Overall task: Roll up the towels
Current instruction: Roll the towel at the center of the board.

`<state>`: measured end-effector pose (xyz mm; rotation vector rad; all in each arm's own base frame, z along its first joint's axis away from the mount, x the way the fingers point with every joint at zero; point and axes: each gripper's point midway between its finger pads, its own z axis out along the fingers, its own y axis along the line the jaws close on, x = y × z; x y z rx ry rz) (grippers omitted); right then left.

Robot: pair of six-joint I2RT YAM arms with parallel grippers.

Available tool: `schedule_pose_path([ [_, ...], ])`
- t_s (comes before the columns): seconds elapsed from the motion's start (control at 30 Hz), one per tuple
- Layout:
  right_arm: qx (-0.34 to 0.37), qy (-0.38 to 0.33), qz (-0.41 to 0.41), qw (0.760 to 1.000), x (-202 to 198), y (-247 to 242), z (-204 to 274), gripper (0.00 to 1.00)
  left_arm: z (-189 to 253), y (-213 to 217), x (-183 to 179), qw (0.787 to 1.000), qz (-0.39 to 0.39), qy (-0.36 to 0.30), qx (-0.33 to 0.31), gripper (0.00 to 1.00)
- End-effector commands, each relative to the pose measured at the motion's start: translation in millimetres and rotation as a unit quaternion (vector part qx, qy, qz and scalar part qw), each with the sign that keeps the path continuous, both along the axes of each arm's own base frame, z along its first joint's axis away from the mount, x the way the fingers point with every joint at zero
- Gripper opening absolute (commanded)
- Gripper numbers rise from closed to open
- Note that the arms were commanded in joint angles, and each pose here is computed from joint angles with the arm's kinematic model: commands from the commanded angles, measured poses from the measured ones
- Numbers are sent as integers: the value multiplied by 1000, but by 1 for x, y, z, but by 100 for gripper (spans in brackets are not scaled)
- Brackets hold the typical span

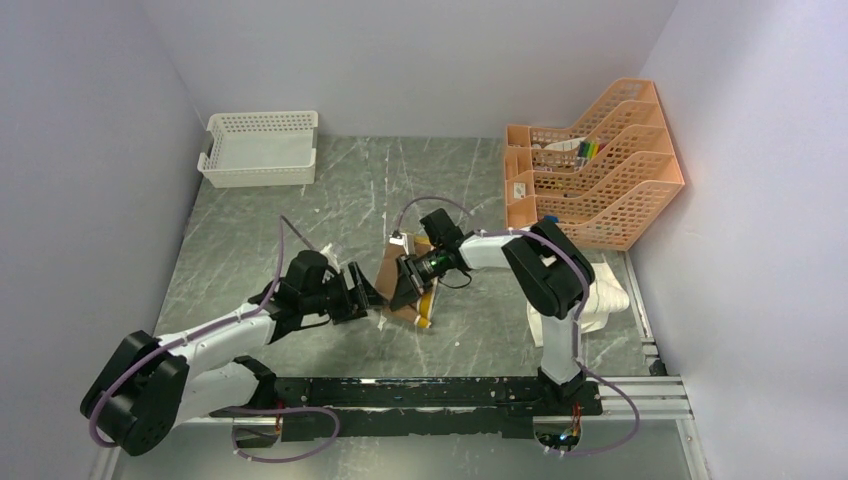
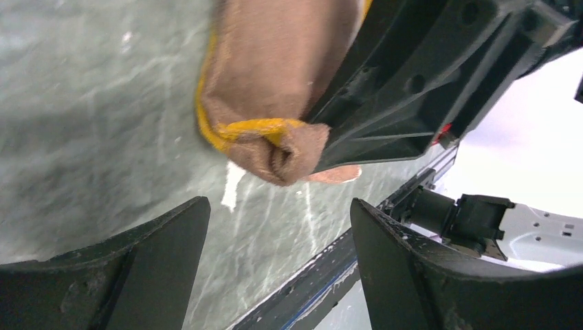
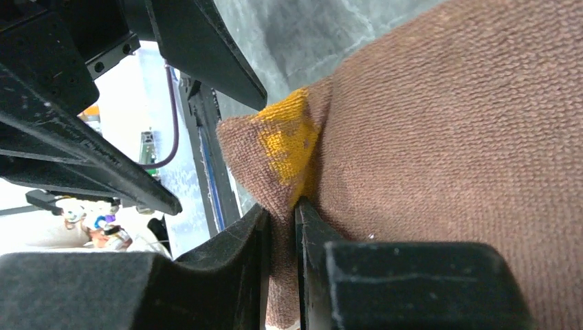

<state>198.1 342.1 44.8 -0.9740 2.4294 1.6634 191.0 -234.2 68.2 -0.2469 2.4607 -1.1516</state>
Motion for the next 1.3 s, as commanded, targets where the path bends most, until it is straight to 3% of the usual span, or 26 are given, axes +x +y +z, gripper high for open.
schedule_pose_path([
  [0.0,-2,28,-1,1000,-7,6,-13,17,-22,15,-11,998,39,49,22,86],
  [0.23,-19,69,-21,997,-5,10,-34,19,-28,7,-16,997,36,65,-11,81],
  [0.77,-24,84,-14,996,-11,10,-40,20,-80,24,-5,992,78,75,58,71],
  [1.27,-20,86,-7,996,-17,6,-41,23,-103,53,-7,980,147,86,105,52],
])
